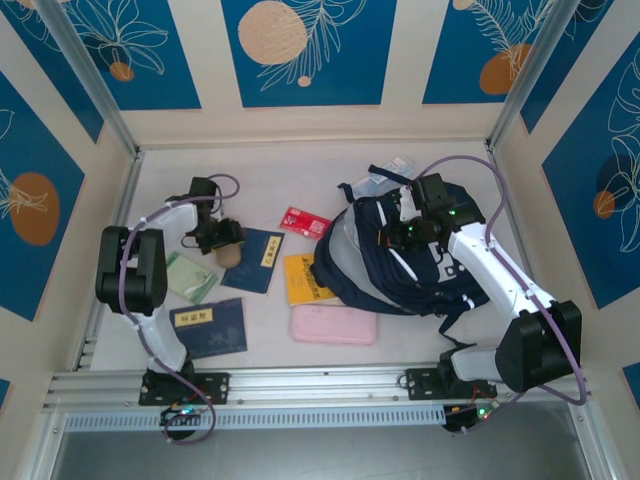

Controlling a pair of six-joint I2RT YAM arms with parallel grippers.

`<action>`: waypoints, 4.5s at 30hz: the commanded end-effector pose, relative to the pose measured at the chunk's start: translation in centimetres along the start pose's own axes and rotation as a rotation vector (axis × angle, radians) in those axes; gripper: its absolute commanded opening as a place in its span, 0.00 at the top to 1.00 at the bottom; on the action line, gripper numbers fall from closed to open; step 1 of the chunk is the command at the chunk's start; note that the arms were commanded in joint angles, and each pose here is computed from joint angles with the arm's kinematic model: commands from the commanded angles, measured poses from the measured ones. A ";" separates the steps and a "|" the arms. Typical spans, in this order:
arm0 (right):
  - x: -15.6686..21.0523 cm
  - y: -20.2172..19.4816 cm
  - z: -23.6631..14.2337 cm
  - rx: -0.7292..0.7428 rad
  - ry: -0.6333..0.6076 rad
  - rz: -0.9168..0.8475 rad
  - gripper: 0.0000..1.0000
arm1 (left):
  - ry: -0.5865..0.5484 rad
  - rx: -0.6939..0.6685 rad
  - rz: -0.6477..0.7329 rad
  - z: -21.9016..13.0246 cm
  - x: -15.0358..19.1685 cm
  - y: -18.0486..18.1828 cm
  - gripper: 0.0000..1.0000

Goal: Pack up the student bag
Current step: Pick up the glasses case from the middle-left of the table, then place a glasses case in the student bag, then close the student bag at the middle-right of the table, then pick up the loose stationery at the center of the table.

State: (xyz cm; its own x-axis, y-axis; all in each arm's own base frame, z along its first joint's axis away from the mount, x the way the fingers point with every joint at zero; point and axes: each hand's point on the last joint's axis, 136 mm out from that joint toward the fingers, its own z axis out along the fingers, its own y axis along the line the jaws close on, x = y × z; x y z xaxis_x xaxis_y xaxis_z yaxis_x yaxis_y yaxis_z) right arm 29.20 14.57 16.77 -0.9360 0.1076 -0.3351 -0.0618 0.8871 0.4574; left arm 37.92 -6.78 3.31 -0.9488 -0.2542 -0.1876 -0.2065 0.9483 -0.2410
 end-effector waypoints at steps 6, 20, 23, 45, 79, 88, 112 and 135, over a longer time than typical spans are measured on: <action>-0.7 1.9 -1.9 -0.048 -0.007 0.012 1.00 | 0.035 -0.103 0.050 0.2 0.1 1.3 0.70; -2.6 6.5 -6.1 -0.215 -0.061 -0.048 1.00 | -0.165 0.169 0.037 -9.5 1.1 -5.7 0.81; -2.9 7.0 -6.6 -0.236 -0.074 -0.072 1.00 | -0.202 0.286 0.088 -12.2 2.4 -9.7 0.81; -6.4 10.6 -12.2 -0.650 -0.168 0.085 1.00 | 0.022 0.865 0.212 -9.7 11.1 -37.0 0.70; -13.5 -3.4 -12.3 0.483 -0.442 -0.188 1.00 | -0.102 0.447 0.425 -16.2 11.3 -26.9 0.00; -15.0 -7.3 -11.0 0.641 -0.438 -0.164 1.00 | -0.132 0.401 0.270 -15.7 11.1 -21.2 0.00; -13.2 1.8 -4.6 0.312 -0.294 -0.187 0.52 | -0.114 0.248 0.220 -12.4 5.7 -17.4 0.04; -5.8 2.0 14.9 -0.016 0.077 0.506 0.53 | 0.068 0.307 0.127 -9.6 11.7 -15.5 0.12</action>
State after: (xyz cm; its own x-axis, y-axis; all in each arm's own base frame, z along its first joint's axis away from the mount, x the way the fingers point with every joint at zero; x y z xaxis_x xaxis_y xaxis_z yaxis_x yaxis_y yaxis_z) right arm 39.27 22.09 8.90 -0.8993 0.4338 -0.0552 0.3339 0.7626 0.5539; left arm 28.87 -22.74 12.95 -0.9776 -0.1205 -0.1726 -0.0233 0.8767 -0.4805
